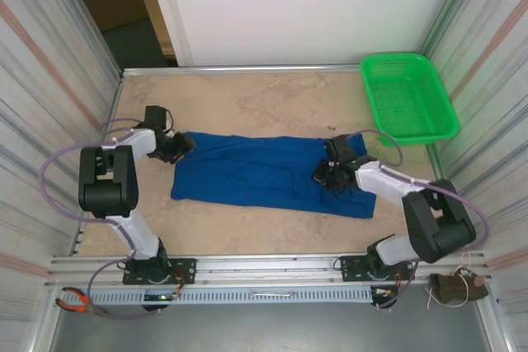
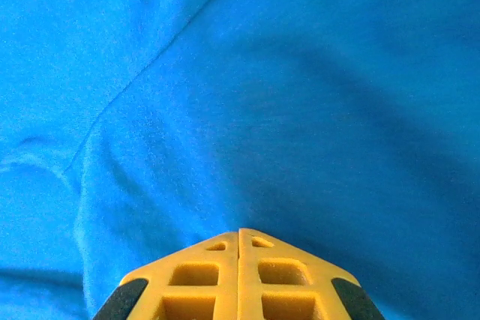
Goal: Fold the inside-out t-shirt
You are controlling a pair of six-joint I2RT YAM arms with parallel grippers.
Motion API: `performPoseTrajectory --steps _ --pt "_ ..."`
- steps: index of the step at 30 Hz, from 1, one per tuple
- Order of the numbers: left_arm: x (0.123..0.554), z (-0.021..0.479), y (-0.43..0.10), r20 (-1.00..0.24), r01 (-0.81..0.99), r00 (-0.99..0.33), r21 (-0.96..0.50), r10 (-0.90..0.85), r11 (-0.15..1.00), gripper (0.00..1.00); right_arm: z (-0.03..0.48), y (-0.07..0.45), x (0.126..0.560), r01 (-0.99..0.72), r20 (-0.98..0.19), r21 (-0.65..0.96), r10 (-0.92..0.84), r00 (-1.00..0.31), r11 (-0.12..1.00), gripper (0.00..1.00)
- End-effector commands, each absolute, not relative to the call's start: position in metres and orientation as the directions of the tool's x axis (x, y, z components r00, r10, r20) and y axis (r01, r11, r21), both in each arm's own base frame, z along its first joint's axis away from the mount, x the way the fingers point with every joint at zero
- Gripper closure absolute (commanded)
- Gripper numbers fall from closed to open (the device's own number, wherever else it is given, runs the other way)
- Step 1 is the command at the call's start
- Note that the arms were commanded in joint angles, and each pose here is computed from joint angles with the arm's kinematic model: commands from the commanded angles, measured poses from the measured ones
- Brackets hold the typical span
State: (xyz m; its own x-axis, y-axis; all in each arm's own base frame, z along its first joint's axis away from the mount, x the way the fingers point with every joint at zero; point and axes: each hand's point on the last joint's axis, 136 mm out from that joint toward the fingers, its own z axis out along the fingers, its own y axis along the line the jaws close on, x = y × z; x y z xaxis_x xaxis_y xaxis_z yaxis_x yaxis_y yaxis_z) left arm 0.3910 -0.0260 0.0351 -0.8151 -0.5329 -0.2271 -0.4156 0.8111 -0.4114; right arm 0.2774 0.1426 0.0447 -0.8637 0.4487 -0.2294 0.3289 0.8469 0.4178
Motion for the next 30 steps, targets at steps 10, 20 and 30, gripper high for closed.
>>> performPoseTrajectory --steps 10,20,30 --pt "0.404 0.116 -0.113 -0.384 -0.179 -0.818 -0.538 -0.428 0.824 0.52 0.096 0.155 0.303 0.198 -0.257 0.581 0.409 -0.876 0.789 0.9" --pt "0.367 0.037 -0.138 -0.241 -0.253 -0.876 -0.509 -0.419 0.823 0.52 0.037 0.137 0.265 0.332 -0.179 0.455 0.45 -0.875 0.826 0.93" --pt "0.38 0.059 -0.119 -0.321 -0.188 -0.872 -0.48 -0.371 0.857 0.52 0.085 0.085 0.26 0.381 -0.286 0.445 0.532 -0.797 0.811 0.63"
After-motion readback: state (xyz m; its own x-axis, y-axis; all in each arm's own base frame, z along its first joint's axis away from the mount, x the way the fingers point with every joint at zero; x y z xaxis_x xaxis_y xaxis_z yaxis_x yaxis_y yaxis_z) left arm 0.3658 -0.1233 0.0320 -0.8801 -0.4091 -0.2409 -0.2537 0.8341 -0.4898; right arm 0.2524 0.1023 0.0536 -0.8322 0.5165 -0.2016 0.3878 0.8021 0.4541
